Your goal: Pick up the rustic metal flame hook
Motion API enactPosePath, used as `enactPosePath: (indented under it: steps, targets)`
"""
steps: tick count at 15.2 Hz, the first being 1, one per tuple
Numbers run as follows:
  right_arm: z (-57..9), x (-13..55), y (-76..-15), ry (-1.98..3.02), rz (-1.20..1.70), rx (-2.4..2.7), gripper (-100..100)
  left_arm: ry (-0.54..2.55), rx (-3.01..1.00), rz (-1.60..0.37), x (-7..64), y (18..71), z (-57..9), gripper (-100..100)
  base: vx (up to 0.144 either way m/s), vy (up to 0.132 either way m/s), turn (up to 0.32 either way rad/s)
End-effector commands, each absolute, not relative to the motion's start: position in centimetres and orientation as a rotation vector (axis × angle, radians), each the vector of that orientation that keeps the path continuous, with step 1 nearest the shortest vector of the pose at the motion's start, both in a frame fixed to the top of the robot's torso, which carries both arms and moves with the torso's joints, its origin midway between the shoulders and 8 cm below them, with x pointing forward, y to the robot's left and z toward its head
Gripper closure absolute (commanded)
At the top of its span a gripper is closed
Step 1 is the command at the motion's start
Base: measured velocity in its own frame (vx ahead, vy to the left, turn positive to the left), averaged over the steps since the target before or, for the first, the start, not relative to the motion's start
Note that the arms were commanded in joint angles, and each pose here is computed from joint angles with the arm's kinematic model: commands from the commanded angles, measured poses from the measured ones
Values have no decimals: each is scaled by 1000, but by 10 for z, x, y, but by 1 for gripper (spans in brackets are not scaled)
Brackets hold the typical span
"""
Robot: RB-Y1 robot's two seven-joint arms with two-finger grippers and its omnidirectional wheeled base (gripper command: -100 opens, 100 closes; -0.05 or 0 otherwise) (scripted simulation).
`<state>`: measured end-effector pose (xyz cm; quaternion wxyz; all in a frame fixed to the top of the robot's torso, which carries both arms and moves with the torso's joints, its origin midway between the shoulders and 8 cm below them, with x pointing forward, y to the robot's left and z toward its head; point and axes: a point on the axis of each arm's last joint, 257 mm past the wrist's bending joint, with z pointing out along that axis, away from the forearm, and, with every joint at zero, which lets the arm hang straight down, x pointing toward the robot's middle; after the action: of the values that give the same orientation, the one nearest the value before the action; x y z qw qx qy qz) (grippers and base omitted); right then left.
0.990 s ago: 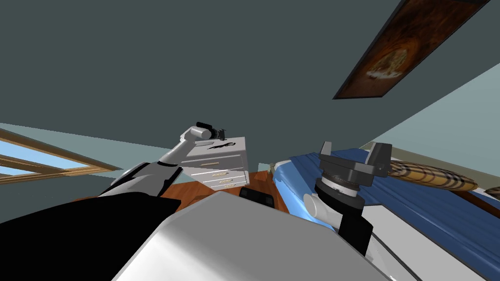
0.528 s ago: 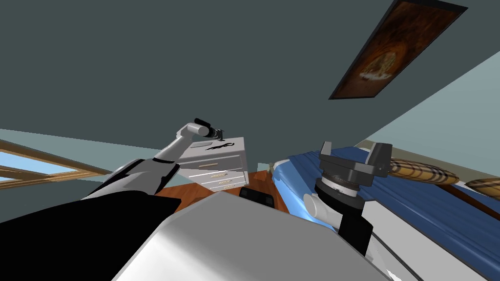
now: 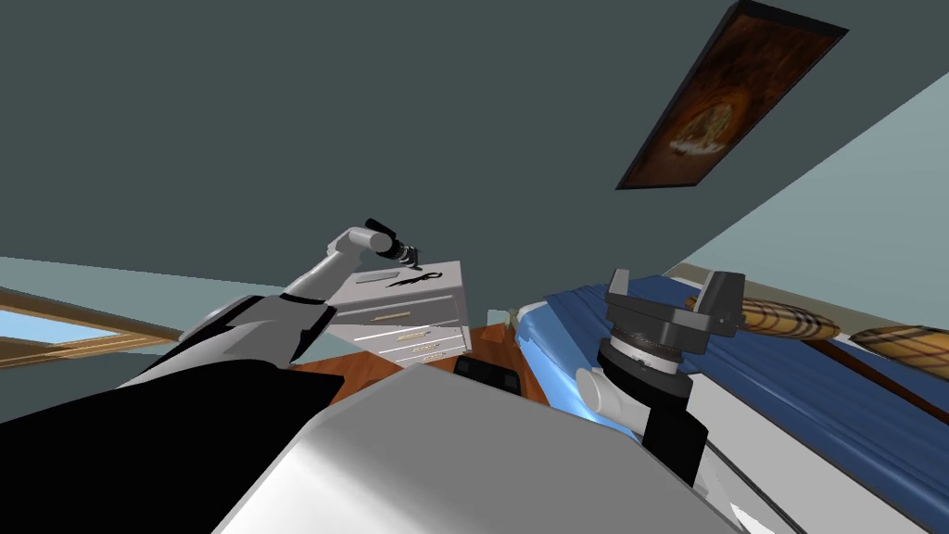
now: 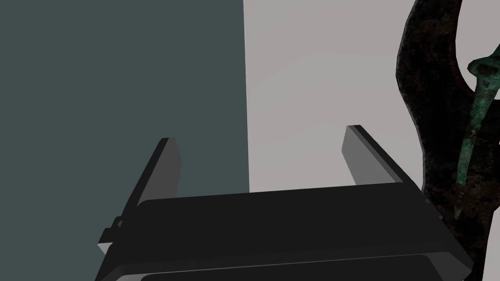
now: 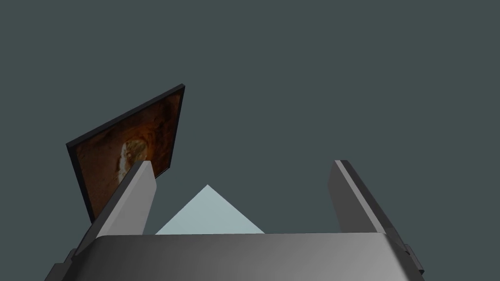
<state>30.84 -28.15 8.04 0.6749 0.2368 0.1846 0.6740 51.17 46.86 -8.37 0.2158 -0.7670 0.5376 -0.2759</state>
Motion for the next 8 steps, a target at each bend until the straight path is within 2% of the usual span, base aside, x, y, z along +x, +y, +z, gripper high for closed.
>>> enactPosePath:
  steps: [1, 8]
  targets:
    - [80, 308, -282, 415, 1516, 533, 0, 1497, -2171, -718, 502, 471, -89, -100, 3, 4, -37]
    - [80, 308, -282, 415, 1516, 533, 0, 1487, -2322, -598, 474, 482, -92, -100, 3, 2, -49]
